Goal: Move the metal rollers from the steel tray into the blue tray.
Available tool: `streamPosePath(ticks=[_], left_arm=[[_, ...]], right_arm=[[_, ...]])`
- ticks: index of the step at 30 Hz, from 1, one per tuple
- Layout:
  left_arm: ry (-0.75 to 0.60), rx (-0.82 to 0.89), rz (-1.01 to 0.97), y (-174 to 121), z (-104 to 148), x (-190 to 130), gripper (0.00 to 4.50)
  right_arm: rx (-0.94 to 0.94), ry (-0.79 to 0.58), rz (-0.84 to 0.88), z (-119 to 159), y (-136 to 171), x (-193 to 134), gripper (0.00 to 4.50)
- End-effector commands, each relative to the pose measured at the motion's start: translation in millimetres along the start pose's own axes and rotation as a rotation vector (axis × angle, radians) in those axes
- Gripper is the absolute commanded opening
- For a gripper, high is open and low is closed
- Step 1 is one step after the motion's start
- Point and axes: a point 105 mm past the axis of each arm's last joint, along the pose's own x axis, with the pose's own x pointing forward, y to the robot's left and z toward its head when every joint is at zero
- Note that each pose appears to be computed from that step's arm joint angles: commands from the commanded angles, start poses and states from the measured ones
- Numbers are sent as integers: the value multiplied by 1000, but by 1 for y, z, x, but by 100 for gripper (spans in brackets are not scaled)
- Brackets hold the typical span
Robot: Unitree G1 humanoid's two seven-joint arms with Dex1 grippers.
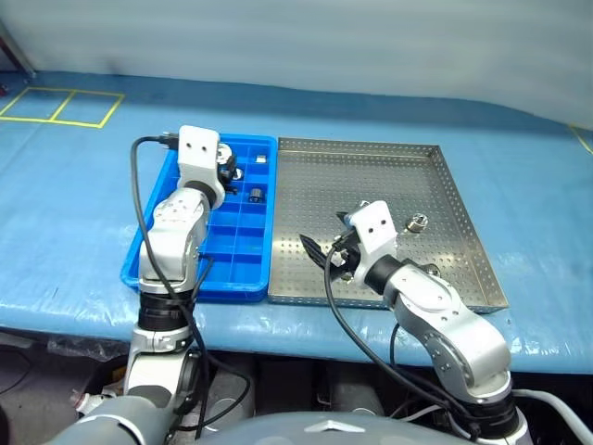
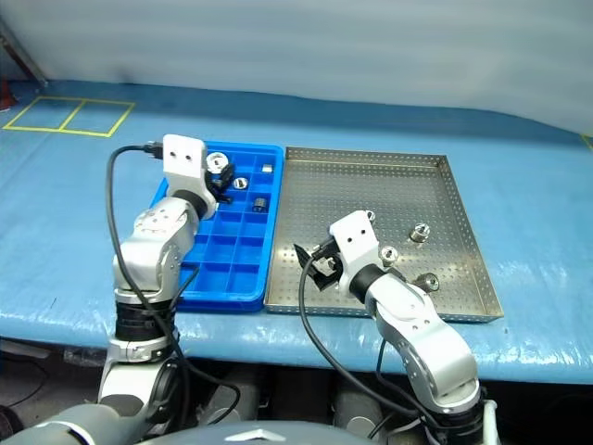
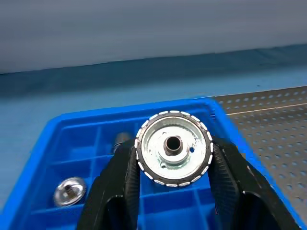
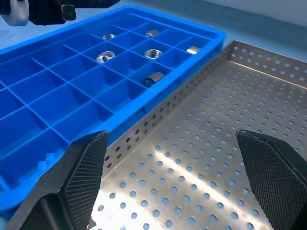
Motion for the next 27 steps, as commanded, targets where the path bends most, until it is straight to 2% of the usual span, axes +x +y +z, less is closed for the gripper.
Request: streamPosePath(ticks=[1,7,15,20,23,27], left_arm=[[23,30,126,18,-7,-8,170],[102,67,248,29,-32,-18,170],[168,10,285,28,-47,-21,170],[153,0,265,24,-43,-18,341],[82,1,237,17,-24,-12,440],[-35,19,-73,-38,8,-1,447]], right_arm=[[-28,-37,37,8,5,3,450],[-6,-8,56,-1,10,1,450],[48,21,19,-12,9,-9,450],[60,24,-7,-14,7,-12,450],[62,23,-39,-14,2,-17,450],[63,20,-111,-15,-10,-29,450]])
